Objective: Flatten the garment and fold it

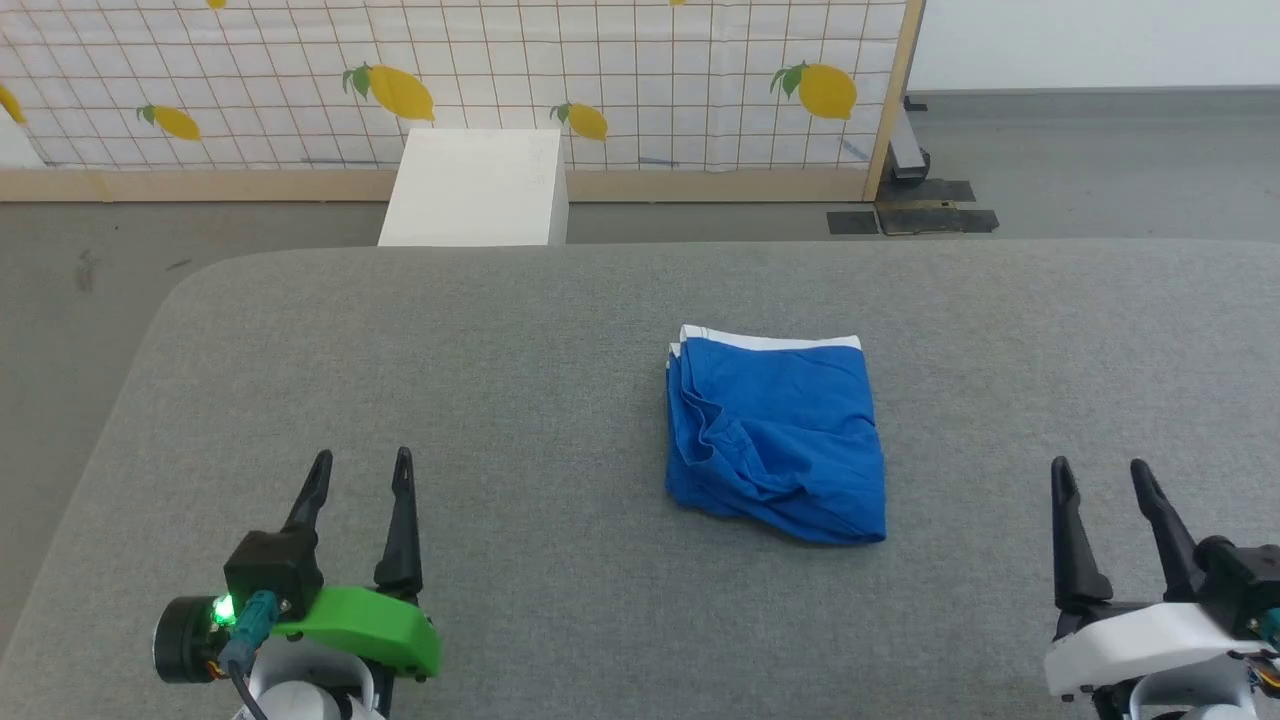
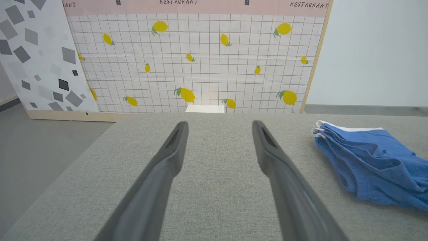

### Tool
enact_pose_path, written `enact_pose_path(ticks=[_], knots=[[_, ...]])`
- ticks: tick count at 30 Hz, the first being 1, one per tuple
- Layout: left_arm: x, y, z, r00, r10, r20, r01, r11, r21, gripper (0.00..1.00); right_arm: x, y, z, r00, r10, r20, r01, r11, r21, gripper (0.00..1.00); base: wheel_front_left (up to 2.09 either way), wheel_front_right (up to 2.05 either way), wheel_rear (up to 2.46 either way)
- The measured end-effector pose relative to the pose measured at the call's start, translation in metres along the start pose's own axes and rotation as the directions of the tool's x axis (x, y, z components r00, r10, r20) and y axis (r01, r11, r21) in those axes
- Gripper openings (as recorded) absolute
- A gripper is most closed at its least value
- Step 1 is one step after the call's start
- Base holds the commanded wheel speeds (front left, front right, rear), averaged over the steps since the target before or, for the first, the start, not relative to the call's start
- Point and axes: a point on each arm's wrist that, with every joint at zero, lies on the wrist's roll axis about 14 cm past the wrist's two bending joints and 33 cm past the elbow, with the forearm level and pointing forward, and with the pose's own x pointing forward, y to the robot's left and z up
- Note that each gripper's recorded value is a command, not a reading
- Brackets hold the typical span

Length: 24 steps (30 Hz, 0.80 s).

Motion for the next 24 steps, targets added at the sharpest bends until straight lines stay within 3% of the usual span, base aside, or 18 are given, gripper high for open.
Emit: enact_pose_path(ticks=[24], knots=[[-0.006, 0.005, -0.005, 0.999, 0.012, -0.034, -0.012, 1.0, 0.002, 1.0, 0.002, 0.018, -0.013, 0.997, 0.052, -0.059, -0.053, 0.999, -0.01, 1.0, 0.0, 0.0, 0.0]])
